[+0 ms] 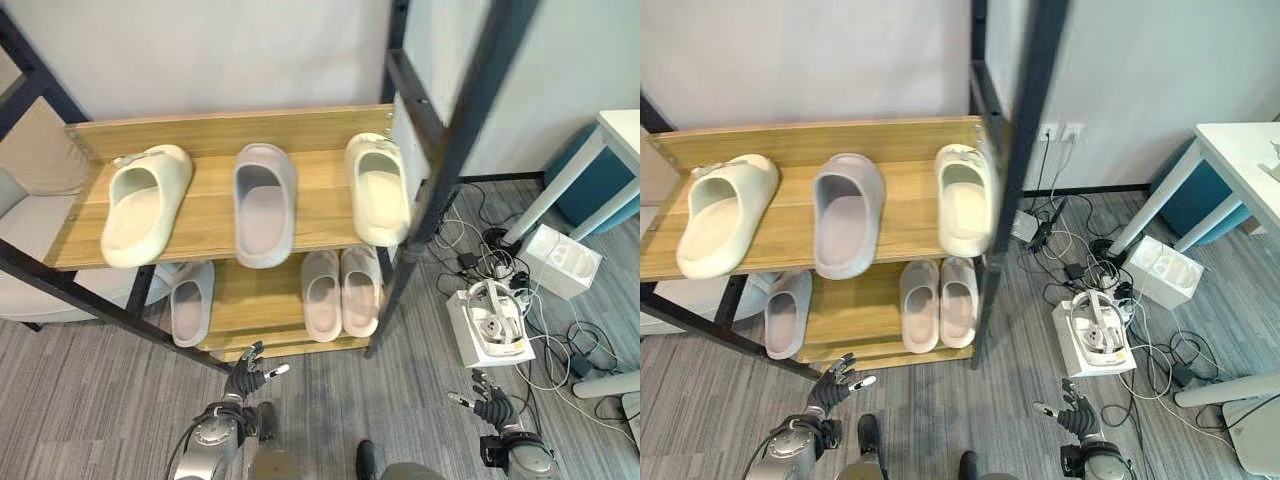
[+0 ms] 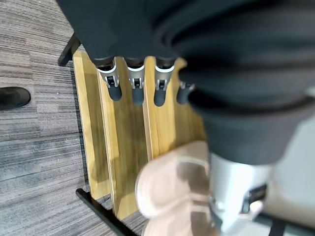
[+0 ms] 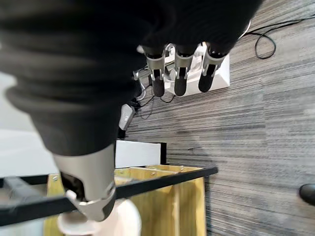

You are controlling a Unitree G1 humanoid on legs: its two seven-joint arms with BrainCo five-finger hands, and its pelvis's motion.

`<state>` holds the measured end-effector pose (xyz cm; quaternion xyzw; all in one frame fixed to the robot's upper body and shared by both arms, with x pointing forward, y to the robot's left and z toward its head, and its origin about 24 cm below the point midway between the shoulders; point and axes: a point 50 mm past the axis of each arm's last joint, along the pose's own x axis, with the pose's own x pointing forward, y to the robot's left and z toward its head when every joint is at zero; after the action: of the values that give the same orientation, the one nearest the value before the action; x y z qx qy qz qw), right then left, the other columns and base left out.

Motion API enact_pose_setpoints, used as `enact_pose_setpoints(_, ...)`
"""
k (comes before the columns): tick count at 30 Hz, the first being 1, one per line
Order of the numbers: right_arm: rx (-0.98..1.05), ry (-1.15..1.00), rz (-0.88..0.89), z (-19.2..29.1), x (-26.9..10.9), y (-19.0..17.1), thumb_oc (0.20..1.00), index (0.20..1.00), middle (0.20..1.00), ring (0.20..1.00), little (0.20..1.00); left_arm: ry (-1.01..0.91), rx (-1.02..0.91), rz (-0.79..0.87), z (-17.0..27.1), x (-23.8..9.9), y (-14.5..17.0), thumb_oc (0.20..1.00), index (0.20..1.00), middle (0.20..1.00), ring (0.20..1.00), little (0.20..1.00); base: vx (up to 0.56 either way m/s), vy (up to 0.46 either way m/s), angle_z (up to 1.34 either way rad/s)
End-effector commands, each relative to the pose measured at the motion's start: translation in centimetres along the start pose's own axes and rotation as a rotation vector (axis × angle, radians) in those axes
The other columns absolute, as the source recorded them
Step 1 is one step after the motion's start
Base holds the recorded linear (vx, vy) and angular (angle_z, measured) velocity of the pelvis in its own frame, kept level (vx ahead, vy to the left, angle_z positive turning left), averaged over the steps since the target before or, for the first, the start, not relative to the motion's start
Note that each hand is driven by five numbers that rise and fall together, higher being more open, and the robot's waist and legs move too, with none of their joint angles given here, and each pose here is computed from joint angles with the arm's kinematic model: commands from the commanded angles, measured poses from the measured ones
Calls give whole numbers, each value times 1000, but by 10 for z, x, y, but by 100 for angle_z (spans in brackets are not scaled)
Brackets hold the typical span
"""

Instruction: Arrange the slippers neatly on the shoe rack.

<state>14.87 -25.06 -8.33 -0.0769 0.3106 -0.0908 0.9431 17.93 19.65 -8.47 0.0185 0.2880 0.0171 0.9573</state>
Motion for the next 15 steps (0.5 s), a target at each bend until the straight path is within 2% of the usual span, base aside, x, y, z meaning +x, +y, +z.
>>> enact_pose_setpoints(1,17,-55,33,8,-3,9,1000,1000,1000,1000,1000,-90,32,-2,17,-4,12,1000,1000,1000,1000,1000,-18,286,-1)
enact_pose_setpoints(8,31,-48,104,7,-3,32,1000,1000,1000,1000,1000,-85,43,20,15,-7,23,1000,1000,1000,1000,1000,-17,160,-14)
enact_pose_setpoints(15,3,-60,105,9,-2,31,1000,1000,1000,1000,1000,-78,18,28,11,-9,24,1000,1000,1000,1000,1000,46,-8,-3)
